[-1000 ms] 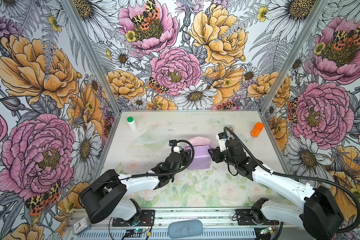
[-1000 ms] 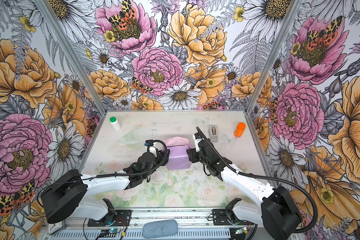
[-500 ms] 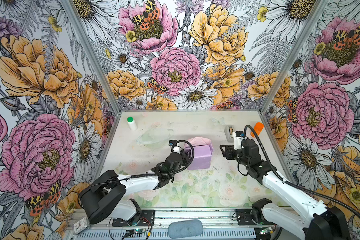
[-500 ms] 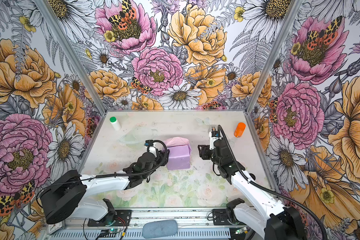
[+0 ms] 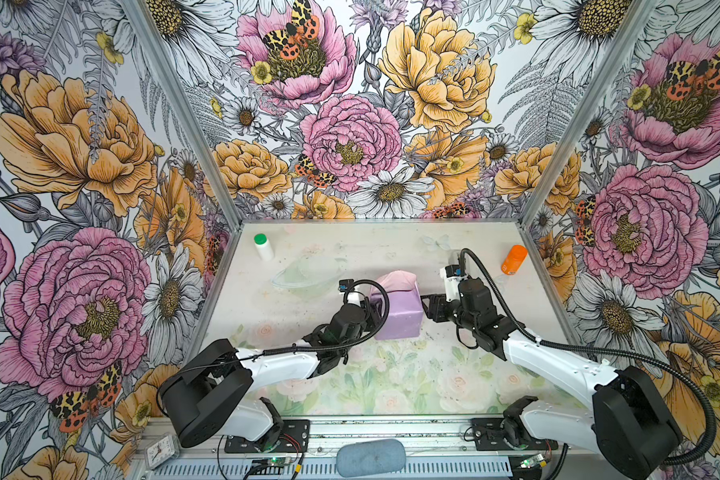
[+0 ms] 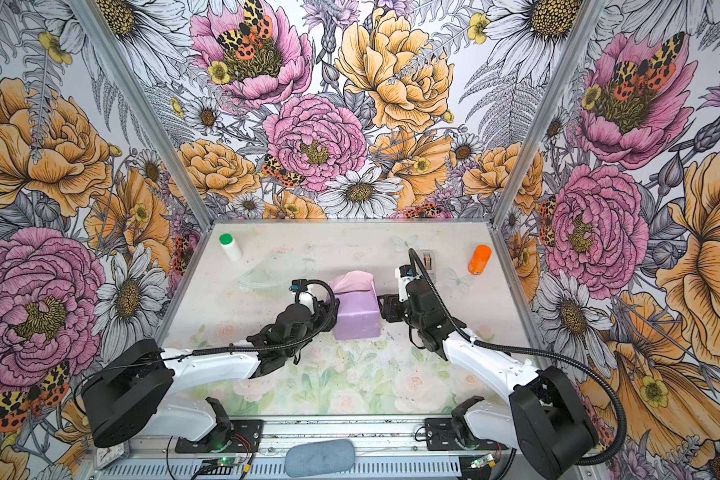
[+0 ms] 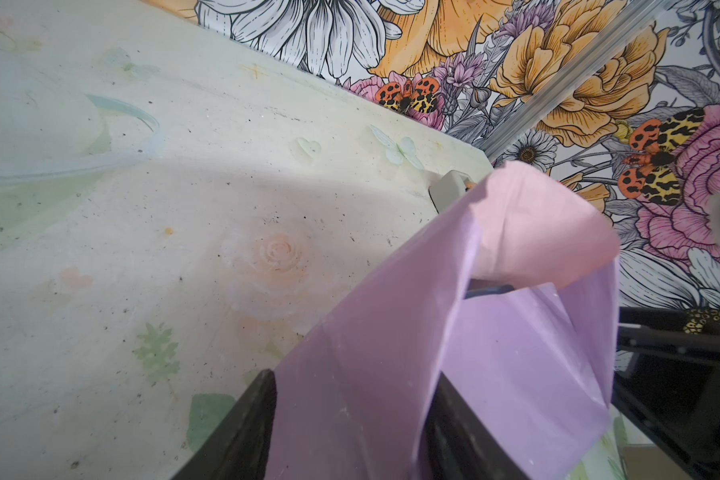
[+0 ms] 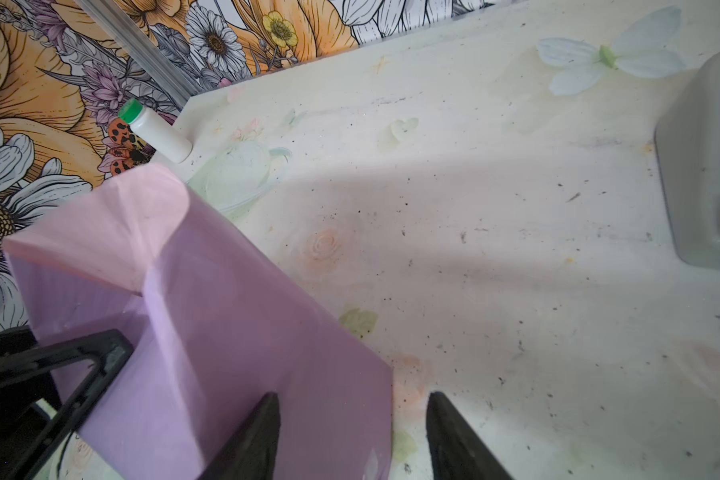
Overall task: Wrap the gift box in paper
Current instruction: 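Bring the right gripper back beside the box while the left holds the flap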
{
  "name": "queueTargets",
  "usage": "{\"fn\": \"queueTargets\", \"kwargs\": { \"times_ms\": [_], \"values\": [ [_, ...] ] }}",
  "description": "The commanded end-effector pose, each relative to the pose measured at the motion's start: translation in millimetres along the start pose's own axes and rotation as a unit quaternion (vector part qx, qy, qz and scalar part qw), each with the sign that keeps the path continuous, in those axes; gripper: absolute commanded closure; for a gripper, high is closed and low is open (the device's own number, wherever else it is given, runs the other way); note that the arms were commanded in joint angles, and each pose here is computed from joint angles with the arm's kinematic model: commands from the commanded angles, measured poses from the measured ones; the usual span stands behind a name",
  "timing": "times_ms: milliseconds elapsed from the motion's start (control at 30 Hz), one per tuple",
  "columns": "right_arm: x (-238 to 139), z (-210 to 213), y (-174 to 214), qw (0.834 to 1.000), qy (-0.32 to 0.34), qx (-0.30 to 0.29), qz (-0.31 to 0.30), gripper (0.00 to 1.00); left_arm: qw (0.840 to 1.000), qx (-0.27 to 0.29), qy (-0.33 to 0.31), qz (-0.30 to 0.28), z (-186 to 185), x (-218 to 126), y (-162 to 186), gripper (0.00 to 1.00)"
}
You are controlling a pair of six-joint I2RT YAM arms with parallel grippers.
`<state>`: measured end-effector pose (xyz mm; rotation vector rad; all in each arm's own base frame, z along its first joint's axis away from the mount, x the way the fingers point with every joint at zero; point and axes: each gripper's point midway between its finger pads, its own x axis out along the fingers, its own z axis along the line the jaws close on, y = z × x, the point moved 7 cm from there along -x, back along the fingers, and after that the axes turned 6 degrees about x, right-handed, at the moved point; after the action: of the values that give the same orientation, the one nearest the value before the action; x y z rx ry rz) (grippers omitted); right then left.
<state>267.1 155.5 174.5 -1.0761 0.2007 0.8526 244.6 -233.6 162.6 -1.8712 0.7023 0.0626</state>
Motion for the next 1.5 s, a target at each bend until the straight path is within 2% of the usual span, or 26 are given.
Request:
{"fn": "queueTargets", "kwargs": {
  "times_ms": [0, 200, 467, 700, 867, 1000, 1200, 1333, 1467],
  "values": [
    [-1, 8, -6, 1.000, -0.018, -0.005, -0.018, 0.42, 0.999, 0.028, -0.020, 0.031, 6, 3, 13, 0.42],
    [-5, 9, -4, 0.999, -0.026, -0.007, -0.024, 0.41, 0.999, 0.030, -0.020, 0.032, 6, 4, 13, 0.42],
    [7, 11, 11, 0.999, -0.045, -0.010, 0.019, 0.42, 0.999, 0.029, -0.020, 0.036, 6, 5, 15, 0.42],
    [6, 7, 17, 0.999, -0.032, -0.018, 0.039, 0.41, 0.999, 0.030, -0.020, 0.034, 6, 5, 14, 0.42],
    [12, -3, 32, 0.997, -0.005, -0.012, 0.082, 0.40, 0.999, 0.034, -0.017, 0.026, 3, 6, 8, 0.41],
    [13, -1, 34, 0.996, -0.015, -0.005, 0.092, 0.40, 0.999, 0.041, -0.014, 0.031, 2, 10, 7, 0.41],
    [-12, 7, 0, 0.999, -0.043, -0.005, 0.026, 0.39, 0.999, 0.035, -0.019, 0.034, 6, 9, 10, 0.41],
    [-37, 12, -4, 0.997, -0.022, -0.064, -0.023, 0.39, 0.999, 0.035, -0.022, 0.032, 8, 6, 11, 0.41],
    [-53, 11, -2, 0.994, -0.009, -0.099, -0.044, 0.38, 0.999, 0.034, -0.022, 0.034, 8, 7, 12, 0.41]
  ]
}}
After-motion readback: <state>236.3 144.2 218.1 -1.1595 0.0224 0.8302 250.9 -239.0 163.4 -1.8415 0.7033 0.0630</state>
